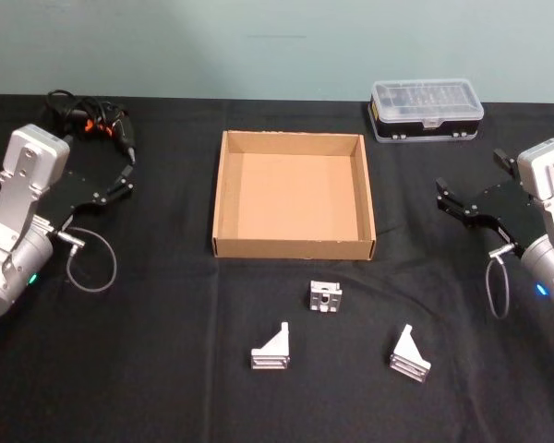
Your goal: Use one hand to pick up the angle iron from the table and place it into the box.
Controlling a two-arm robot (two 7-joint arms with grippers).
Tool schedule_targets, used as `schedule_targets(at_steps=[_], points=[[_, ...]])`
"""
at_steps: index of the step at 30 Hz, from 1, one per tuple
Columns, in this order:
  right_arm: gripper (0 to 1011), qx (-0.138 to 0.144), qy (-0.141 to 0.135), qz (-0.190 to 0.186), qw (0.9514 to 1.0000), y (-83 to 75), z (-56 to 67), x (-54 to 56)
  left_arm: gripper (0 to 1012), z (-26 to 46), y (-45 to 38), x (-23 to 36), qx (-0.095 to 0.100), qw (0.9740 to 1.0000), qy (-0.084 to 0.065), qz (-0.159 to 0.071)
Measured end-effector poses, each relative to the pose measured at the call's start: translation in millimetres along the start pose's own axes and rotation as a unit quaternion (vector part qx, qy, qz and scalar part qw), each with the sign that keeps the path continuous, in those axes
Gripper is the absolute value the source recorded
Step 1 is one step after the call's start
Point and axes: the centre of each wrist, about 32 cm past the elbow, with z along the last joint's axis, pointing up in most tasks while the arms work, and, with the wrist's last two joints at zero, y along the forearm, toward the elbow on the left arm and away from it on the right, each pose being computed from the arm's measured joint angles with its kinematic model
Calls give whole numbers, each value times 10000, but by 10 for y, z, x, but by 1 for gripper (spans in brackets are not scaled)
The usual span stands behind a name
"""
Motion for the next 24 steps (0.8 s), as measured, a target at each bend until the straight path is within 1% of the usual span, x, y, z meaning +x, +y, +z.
schedule_targets(at_steps=[24], points=[[1002, 0, 0, 0, 10000, 0, 0, 0, 1000, 0, 0, 0, 0, 10000, 0, 0]])
